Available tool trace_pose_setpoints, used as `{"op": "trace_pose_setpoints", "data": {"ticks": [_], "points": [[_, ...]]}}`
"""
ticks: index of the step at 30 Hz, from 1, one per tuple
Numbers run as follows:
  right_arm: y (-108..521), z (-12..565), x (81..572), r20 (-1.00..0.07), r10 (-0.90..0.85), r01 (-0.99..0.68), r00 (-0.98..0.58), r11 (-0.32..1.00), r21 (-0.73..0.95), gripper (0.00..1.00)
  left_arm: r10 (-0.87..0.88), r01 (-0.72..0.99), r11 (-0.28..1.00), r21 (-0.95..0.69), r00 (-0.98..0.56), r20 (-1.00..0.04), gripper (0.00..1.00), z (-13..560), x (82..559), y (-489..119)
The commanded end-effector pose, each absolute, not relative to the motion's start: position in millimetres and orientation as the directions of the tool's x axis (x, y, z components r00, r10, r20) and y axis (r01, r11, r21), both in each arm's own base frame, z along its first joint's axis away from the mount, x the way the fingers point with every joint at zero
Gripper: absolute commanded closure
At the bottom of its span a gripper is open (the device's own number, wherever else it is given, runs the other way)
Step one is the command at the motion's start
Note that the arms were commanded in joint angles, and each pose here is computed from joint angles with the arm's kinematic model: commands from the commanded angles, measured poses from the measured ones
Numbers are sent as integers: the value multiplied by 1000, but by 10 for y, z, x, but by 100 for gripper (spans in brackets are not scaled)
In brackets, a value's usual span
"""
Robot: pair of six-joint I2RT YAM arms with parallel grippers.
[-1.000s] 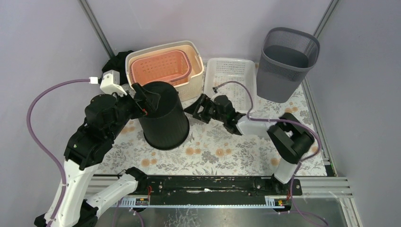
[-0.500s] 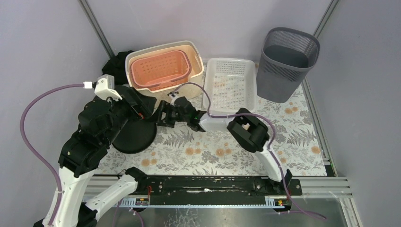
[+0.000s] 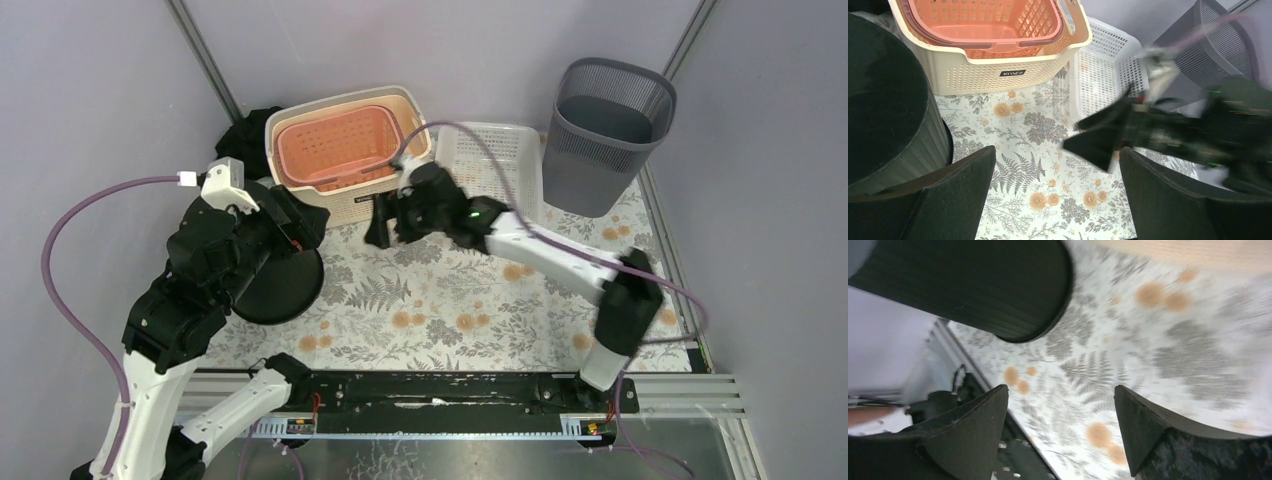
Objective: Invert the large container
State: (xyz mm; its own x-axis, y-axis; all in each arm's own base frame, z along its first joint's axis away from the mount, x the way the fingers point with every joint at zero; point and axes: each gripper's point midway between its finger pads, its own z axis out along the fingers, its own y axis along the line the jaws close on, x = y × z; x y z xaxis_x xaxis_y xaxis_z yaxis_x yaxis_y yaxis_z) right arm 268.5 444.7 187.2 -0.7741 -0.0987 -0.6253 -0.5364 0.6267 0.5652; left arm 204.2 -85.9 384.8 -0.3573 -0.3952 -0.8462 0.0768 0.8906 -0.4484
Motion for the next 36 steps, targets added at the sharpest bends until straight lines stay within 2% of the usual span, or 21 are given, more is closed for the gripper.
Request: {"op": "trace_pose_setpoints", "data": {"ticks": [1,5,9,14,18,29,32,36], "points": [[3382,2247,2685,-748,-410,-692,-522,717,90,17,-373,119,892,-435,-350,-859,0,3891,2095,-933],[2860,1986,2868,-684,-585,-686,-435,708,-169,17,-391,129,877,-463,-368,-843,0,3765,2177,-1040],[2565,1711,3117,-615,-654,-664,-440,699,-267,17,-370,163,867,-471,-421,-828,0,3675,2255,-1208],[2459,1543,3350,-591,-703,-659,-396,665,-351,16,-362,175,865,-471,-434,-825,0,3637,2290,-1261],[2373,1470,3507,-559,-731,-649,-391,649,-396,17,-363,169,866,-471,-436,-823,0,3609,2283,-1251],[2377,855,3507,-452,-783,-729,-426,594,-341,18,-361,162,869,-468,-440,-822,0,3560,2304,-1254],[2395,783,3513,-449,-780,-730,-437,599,-330,25,-362,159,869,-468,-438,-822,0,3555,2298,-1244],[2437,807,3522,-467,-758,-718,-456,624,-310,51,-368,156,868,-472,-436,-821,0,3551,2280,-1231]]}}
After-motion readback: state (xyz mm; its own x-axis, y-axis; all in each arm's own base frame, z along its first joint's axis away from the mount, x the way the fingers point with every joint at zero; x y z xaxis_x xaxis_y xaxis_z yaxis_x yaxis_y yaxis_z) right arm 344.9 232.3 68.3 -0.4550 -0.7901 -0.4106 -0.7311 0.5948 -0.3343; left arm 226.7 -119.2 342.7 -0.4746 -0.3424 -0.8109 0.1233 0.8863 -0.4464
